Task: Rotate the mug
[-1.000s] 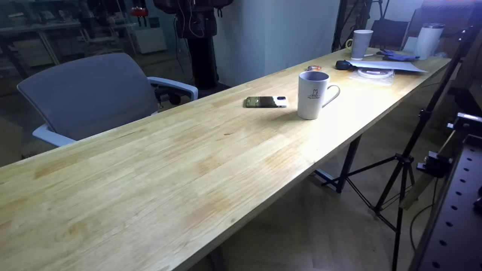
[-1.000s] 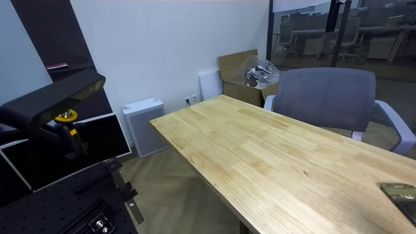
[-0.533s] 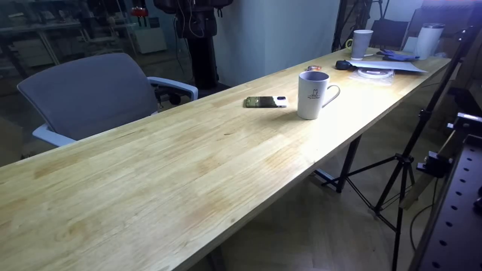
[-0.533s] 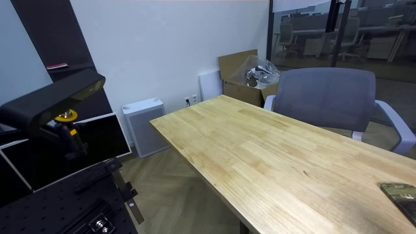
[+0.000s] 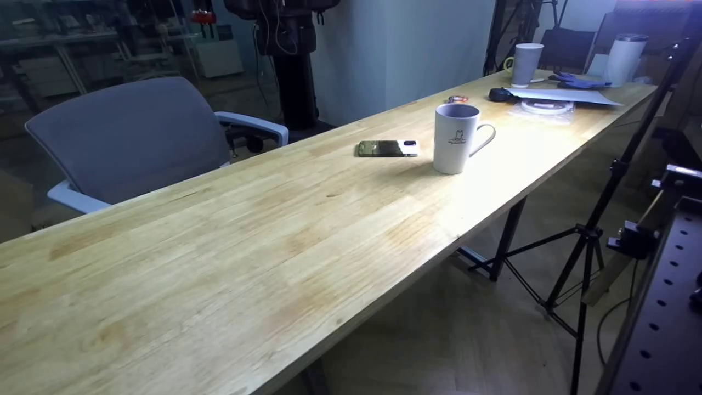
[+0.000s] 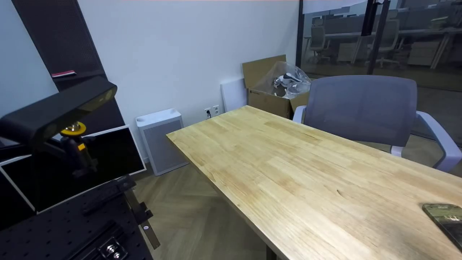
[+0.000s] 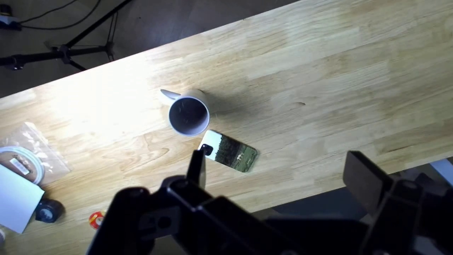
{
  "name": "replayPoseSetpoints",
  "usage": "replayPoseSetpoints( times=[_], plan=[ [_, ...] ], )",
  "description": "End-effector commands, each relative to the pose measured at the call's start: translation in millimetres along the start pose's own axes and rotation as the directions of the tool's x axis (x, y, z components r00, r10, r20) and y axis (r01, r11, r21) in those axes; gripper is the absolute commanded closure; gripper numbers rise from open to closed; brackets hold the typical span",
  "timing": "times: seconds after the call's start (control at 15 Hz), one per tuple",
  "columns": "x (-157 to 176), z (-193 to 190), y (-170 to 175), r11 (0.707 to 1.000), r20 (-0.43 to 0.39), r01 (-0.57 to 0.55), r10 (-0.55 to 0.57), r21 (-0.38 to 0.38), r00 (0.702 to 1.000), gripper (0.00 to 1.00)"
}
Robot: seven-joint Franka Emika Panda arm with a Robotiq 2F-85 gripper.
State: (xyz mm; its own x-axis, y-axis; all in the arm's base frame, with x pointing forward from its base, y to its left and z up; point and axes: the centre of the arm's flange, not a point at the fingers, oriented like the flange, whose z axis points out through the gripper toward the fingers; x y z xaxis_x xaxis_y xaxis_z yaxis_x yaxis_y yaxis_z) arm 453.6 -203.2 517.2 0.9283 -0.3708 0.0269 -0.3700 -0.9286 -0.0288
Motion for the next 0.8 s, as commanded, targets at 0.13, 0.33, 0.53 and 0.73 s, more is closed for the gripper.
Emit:
replayPoseSetpoints(
  times=[0.13,0.33,0.53,0.73],
  plan=[
    [37,39,24,0.998,-0.08,-0.051,0.048,-0.028,0.996,0.0],
    [53,61,35,0.996,-0.095,-0.078,0.074,-0.037,0.993,0.0],
    [48,71,37,0.997,-0.071,-0.069,0.066,-0.042,0.995,0.0],
    [52,84,40,0.996,-0.049,-0.074,0.071,-0.049,0.996,0.0]
  ],
)
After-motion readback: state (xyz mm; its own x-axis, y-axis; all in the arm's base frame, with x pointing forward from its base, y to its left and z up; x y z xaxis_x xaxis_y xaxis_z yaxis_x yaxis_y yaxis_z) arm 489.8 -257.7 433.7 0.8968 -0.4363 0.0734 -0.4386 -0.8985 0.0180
